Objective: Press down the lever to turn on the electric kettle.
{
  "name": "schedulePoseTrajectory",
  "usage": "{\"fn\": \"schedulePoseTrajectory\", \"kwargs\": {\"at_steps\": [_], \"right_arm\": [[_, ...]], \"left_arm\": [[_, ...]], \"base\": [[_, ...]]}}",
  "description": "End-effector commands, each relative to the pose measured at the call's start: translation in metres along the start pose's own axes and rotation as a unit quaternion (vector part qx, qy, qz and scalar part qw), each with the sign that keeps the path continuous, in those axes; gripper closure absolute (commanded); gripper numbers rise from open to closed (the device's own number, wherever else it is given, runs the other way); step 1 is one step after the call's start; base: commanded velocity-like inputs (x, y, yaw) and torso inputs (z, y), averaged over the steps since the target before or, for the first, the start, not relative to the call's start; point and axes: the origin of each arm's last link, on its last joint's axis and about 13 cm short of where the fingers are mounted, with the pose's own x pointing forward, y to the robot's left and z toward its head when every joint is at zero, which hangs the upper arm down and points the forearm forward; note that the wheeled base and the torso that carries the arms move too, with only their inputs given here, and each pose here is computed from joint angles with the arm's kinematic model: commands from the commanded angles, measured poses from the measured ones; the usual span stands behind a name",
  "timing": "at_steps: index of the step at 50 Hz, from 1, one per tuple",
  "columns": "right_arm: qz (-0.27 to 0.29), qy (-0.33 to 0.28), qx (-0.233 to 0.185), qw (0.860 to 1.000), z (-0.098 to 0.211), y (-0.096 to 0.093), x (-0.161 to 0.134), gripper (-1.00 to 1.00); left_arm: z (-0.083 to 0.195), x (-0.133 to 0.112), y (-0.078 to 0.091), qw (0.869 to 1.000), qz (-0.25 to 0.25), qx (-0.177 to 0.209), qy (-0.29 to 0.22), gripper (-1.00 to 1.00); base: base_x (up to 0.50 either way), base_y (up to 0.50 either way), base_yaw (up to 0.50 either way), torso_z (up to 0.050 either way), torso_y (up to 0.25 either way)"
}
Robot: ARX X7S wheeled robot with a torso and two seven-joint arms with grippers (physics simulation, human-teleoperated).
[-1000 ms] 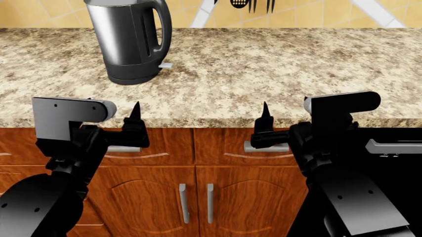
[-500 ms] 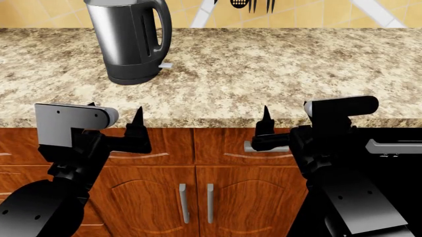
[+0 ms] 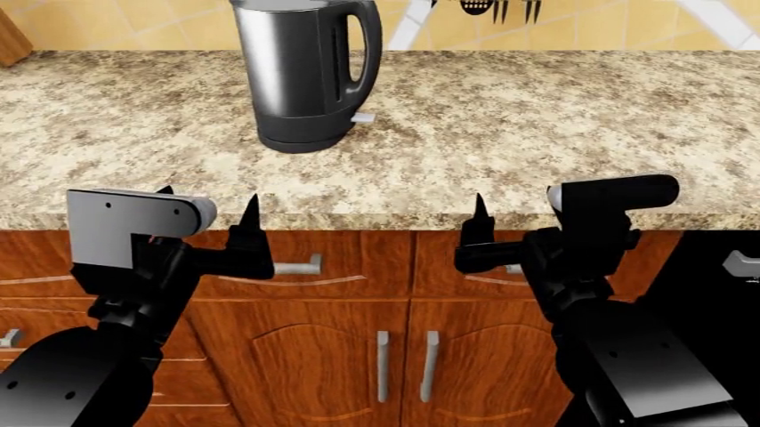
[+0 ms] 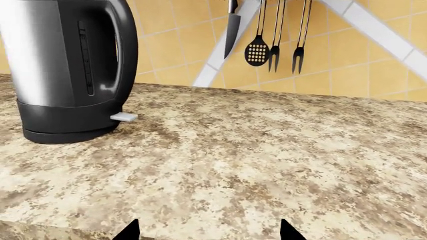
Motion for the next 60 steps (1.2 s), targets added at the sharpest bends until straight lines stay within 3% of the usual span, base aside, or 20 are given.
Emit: {"fn": "schedulePoseTrajectory", "kwargs": {"at_steps": [1,23,41,60], "right_arm": [[0.002,0.004,0.003,1.0,-0.0009,0.0002,0.0007,-1.0],[0.001,0.016,0.011,1.0,-0.0011,-0.0002,0.0012,-1.0],[-0.002,0.022,0.017,1.0,-0.0008,-0.001,0.0042,-1.0],[-0.016,0.022,0.022,0.999,-0.0011,-0.0018,0.0048,-1.0]], "left_arm": [[0.0,-0.0009,0.0004,1.0,0.001,0.002,0.0,-1.0],[0.0013,-0.0009,-0.0007,1.0,-0.002,0.002,-0.002,-1.0],[0.0005,-0.0004,-0.0009,1.0,-0.004,0.002,0.0,-1.0],[-0.0006,-0.0005,-0.0005,1.0,-0.004,0.001,0.001,-1.0]], "base": [[0.0,0.5,0.0,0.0,0.0],[0.25,0.05,0.0,0.0,0.0],[0.31,0.38,0.0,0.0,0.0],[0.3,0.02,0.0,0.0,0.001]]}}
